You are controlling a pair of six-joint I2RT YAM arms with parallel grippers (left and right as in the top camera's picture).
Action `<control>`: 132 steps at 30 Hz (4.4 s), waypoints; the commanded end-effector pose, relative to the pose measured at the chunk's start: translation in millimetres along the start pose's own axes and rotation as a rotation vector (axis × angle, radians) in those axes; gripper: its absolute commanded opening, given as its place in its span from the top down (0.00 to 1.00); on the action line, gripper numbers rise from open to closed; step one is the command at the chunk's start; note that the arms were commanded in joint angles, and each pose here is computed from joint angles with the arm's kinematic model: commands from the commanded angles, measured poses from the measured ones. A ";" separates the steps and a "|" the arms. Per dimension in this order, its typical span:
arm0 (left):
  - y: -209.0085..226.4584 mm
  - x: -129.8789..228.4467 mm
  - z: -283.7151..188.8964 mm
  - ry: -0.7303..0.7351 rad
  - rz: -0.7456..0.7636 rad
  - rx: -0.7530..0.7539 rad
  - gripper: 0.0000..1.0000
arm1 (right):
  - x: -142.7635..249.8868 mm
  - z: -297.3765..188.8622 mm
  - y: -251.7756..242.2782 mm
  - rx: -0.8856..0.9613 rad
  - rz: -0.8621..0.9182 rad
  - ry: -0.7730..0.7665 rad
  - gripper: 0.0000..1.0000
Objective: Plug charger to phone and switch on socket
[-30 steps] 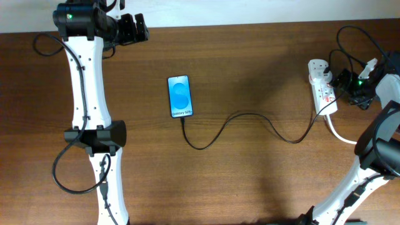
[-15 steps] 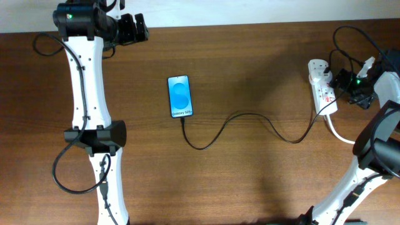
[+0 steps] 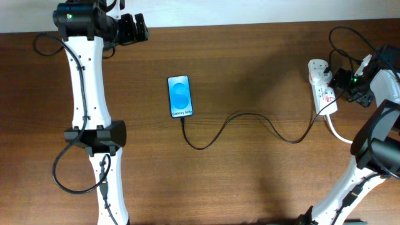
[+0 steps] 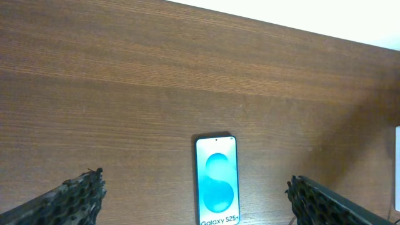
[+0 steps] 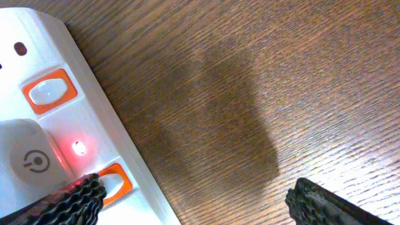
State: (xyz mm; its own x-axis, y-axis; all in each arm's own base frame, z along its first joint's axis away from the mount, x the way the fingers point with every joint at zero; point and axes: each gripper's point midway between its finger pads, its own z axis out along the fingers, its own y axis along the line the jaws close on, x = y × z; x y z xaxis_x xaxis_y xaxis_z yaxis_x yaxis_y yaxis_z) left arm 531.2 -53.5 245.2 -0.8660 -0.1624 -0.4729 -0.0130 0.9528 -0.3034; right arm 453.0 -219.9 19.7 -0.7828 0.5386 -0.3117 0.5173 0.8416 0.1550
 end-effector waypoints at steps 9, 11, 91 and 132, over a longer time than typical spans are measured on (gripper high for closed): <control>-3.1 -2.9 -11.5 -0.024 0.006 -0.004 0.01 | -33.6 -94.7 -13.5 -0.028 0.047 -0.046 0.02; -3.1 -2.9 -11.5 -0.024 0.006 -0.004 0.01 | -43.4 -132.4 -24.9 -0.017 0.074 -0.079 0.02; -3.1 -2.9 -11.5 -0.024 0.006 -0.004 0.01 | 115.1 -458.7 149.7 -0.182 -0.453 -0.569 0.02; -3.1 -2.9 -11.5 -0.024 0.006 -0.004 0.01 | 231.1 -291.1 135.5 -0.376 -0.797 -1.346 0.02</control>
State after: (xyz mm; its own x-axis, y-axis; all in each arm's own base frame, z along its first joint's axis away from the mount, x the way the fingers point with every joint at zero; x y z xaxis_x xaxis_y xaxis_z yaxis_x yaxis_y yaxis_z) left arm 531.2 -53.1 245.0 -0.8661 -0.1625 -0.4727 -0.0145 0.9534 -0.3012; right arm 244.7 16.7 247.8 0.1298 -0.1775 -0.9755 -0.0675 0.9800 -0.1873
